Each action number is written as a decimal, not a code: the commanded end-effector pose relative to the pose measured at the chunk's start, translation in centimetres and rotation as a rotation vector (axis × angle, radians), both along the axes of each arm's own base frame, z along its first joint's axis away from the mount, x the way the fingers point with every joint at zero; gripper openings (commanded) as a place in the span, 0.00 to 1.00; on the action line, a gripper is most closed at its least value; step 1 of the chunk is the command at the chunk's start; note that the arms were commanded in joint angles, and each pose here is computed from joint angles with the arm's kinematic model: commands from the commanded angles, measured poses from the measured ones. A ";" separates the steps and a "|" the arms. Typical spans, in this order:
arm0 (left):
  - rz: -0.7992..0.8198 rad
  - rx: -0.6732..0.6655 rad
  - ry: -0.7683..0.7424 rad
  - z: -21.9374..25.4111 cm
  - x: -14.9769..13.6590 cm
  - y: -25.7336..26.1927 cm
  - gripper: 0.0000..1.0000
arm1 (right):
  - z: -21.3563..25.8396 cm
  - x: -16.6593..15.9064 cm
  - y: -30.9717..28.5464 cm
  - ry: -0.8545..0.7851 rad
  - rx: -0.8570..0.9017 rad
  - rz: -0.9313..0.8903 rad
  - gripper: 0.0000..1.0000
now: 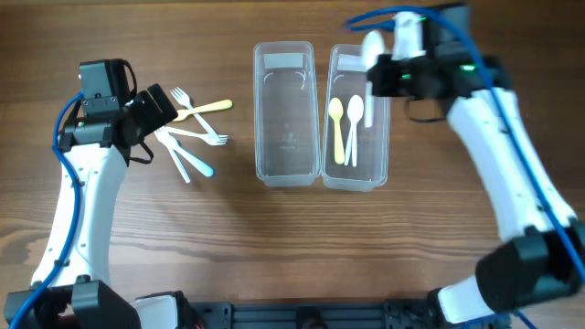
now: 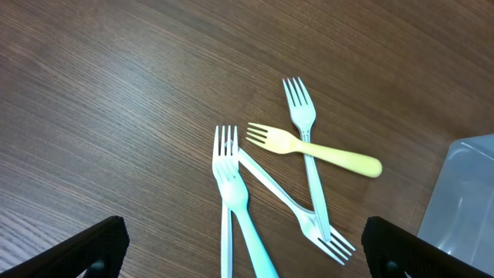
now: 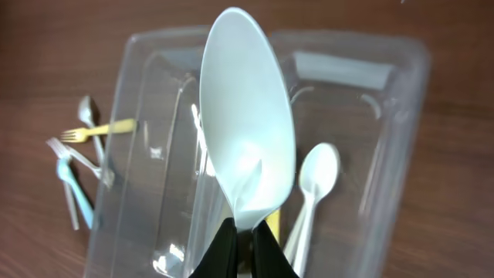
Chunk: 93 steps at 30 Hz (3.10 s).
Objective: Pack container
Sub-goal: 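Reach the right gripper to the last white spoon and grasp it, then place the last white spoon in the right container, raise right arm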
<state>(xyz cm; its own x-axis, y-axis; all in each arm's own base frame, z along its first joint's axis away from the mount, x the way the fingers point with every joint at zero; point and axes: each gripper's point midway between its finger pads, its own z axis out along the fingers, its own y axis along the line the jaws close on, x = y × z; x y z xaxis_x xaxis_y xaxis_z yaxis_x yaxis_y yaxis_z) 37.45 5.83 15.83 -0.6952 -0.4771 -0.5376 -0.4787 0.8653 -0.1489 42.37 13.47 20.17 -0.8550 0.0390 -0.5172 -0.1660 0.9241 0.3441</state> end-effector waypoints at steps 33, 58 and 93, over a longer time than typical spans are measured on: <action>-0.007 0.020 -0.011 0.5 0.5 0.4 1.00 | -12.2 -4.3 -34.7 0.240 -0.337 -0.349 0.81; -0.053 -0.050 -0.041 0.7 1.1 -1.1 1.00 | -19.8 -3.2 -33.6 0.402 -0.408 -0.409 0.51; -0.052 -0.055 -0.006 0.3 0.4 -1.1 1.00 | -0.8 1.5 -15.2 0.014 -0.230 -0.276 0.04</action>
<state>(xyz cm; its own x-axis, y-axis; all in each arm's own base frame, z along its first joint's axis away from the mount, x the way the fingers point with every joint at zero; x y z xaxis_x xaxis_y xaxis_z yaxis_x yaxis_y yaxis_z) 37.32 4.70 15.58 -0.7164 -0.4811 -0.5053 -0.4493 0.8722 -0.1935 42.96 -7.61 12.26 -0.9089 0.1778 -0.3771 0.1729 0.9838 0.0473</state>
